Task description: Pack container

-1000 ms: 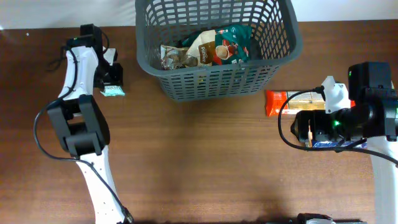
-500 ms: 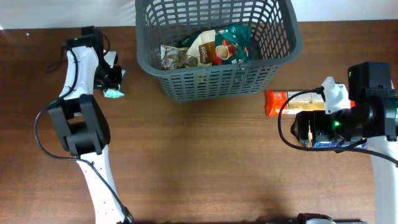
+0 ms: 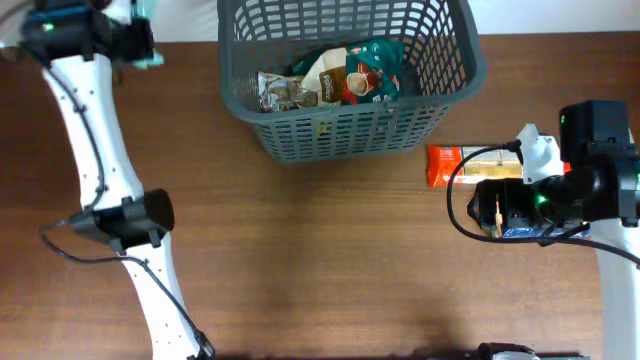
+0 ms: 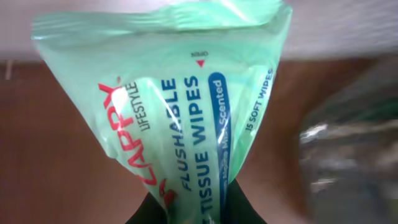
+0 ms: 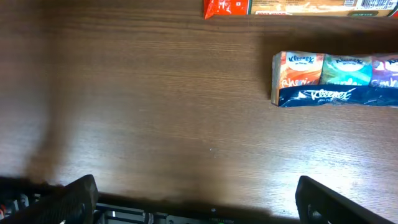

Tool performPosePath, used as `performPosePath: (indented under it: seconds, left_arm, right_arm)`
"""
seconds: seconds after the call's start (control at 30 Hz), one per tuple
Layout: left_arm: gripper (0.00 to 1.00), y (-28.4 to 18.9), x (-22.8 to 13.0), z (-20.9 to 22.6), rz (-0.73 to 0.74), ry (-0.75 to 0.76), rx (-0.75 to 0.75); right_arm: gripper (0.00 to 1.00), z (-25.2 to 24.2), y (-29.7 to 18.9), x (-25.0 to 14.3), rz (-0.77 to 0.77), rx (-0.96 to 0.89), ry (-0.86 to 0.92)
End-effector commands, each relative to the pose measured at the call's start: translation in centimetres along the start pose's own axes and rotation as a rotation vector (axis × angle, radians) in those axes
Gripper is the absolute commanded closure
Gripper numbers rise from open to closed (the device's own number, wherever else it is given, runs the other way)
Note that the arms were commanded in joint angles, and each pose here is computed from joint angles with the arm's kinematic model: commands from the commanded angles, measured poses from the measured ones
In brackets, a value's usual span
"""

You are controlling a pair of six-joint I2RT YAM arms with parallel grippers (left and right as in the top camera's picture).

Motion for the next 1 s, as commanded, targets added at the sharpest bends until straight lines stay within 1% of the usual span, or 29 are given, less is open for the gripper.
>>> performPosePath:
  seconds: [0.0, 0.07, 0.13, 0.2, 0.3, 0.4, 0.43, 0.5, 0.6, 0.7, 0.77, 0.97]
  left_arm:
    - [0.98, -8.5, 3.7, -3.0, -0.361, 0.090, -0.253]
    - [0.98, -10.8, 4.8, -4.5, -0.465, 0.149, -0.324]
    - [0.98, -12.5, 5.6, -6.3, -0.537, 0.217, -0.378]
    - [0.98, -13.4, 6.0, -8.4, -0.567, 0.256, -0.434]
    - [0.98, -13.7, 6.3, -12.3, -0.570, 0.332, -0.539]
    - [0.98, -13.0, 6.1, -16.9, -0.530, 0.463, -0.593]
    - [0.98, -12.1, 5.8, -19.5, -0.479, 0.531, -0.563]
    - [0.98, -10.9, 5.5, -22.2, -0.419, 0.601, -0.517]
    - [0.98, -9.0, 4.9, -25.0, -0.348, 0.686, -0.480]
    - [0.98, -6.2, 4.1, -27.1, -0.257, 0.714, -0.452]
    - [0.98, -4.1, 3.7, -27.6, -0.208, 0.719, -0.437]
    - [0.98, 1.0, 2.5, -28.4, -0.149, 0.716, -0.443]
  right_arm:
    - [0.01, 0.3, -0.4, 0.1, -0.012, 0.019, 0.000]
    - [0.01, 0.3, -0.4, 0.1, -0.012, 0.019, 0.000]
    - [0.01, 0.3, -0.4, 0.1, -0.012, 0.019, 0.000]
    - [0.01, 0.3, -0.4, 0.1, -0.012, 0.019, 0.000]
    - [0.01, 0.3, -0.4, 0.1, -0.012, 0.019, 0.000]
    - [0.01, 0.3, -0.4, 0.1, -0.012, 0.019, 0.000]
    - [0.01, 0.3, -0.4, 0.1, -0.012, 0.019, 0.000]
    - [0.01, 0.3, -0.4, 0.1, -0.012, 0.019, 0.000]
    - [0.01, 0.3, -0.4, 0.1, -0.011, 0.019, 0.000]
    - [0.01, 0.3, -0.4, 0.1, -0.010, 0.019, 0.000]
    - [0.01, 0.3, -0.4, 0.0, -0.007, 0.019, 0.001]
    - [0.01, 0.3, -0.4, -0.2, 0.009, 0.016, 0.004]
Point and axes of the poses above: each gripper's point midway between its finger pads, its own y axis out along the fingers, its own z axis along the line the jaws close on, x = y × z, the point moved 10 cm from there along -y, back along the fingers, and after that the axes turned 12 degrees about y, right-handed, at the moved point
